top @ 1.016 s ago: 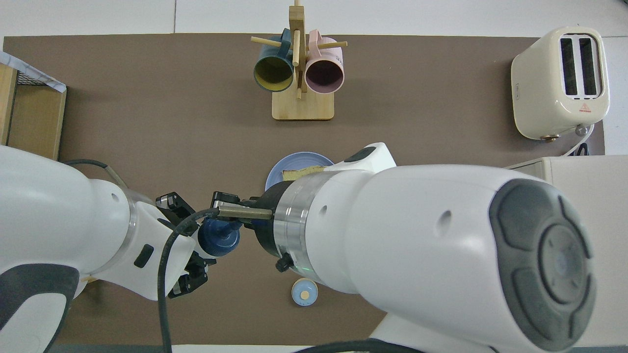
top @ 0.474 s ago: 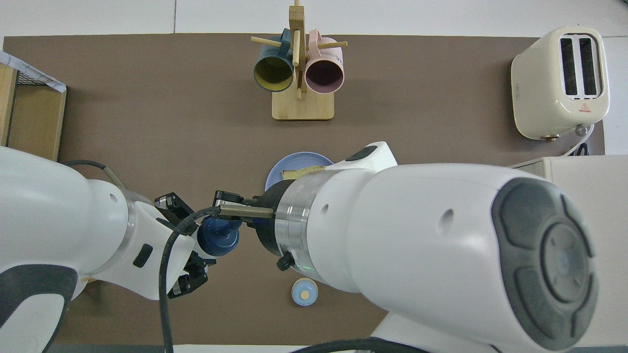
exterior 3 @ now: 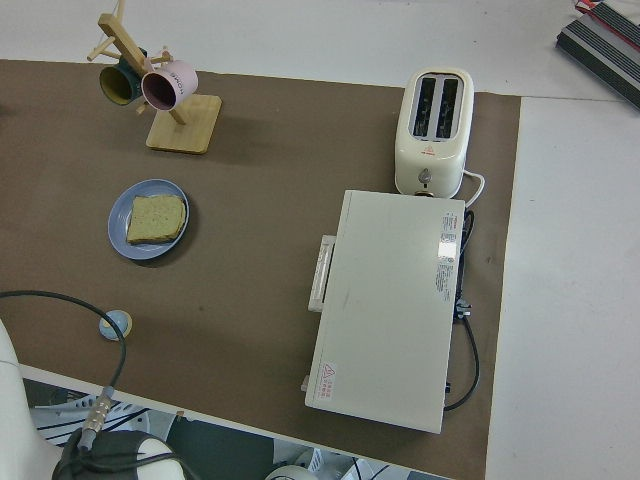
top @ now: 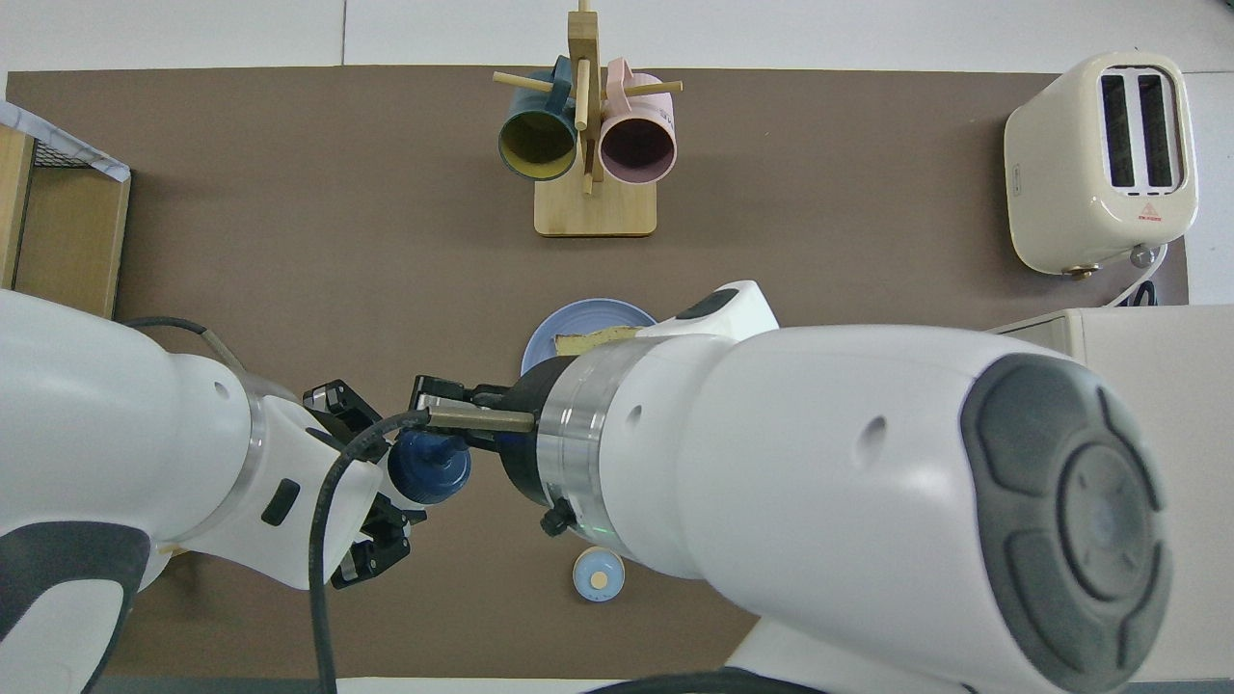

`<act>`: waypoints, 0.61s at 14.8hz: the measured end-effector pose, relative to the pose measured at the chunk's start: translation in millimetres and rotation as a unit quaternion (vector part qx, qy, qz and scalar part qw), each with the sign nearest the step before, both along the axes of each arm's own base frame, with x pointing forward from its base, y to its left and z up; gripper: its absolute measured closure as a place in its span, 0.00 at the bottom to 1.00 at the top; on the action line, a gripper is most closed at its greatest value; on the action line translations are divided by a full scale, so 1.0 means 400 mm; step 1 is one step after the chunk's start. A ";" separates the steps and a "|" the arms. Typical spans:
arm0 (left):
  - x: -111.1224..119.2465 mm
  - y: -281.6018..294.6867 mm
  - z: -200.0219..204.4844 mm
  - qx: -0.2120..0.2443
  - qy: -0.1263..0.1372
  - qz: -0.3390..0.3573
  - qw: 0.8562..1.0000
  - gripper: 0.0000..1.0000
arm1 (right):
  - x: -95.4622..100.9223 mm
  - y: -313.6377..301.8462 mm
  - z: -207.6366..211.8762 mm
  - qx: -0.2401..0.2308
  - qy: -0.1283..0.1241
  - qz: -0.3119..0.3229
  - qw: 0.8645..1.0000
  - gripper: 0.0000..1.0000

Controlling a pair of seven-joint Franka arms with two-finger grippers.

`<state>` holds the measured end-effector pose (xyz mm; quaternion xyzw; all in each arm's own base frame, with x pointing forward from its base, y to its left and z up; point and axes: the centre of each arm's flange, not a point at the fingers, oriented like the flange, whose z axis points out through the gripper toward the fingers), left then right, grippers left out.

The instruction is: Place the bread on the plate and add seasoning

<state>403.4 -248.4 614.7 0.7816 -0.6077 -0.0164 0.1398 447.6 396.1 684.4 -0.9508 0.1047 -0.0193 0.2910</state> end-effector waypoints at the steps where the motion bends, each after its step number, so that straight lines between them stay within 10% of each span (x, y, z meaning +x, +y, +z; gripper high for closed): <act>1: 0.000 0.000 0.000 -0.001 0.001 0.000 1.000 0.59 | 0.000 0.000 -0.001 0.000 0.000 0.000 1.000 0.56; 6: -0.001 -0.003 0.001 -0.005 0.003 0.003 1.000 0.59 | -0.005 0.005 -0.003 -0.001 0.001 0.002 1.000 0.66; 9: -0.002 -0.002 0.001 -0.005 0.005 0.003 1.000 0.59 | -0.002 0.003 -0.003 -0.001 0.000 0.001 1.000 0.91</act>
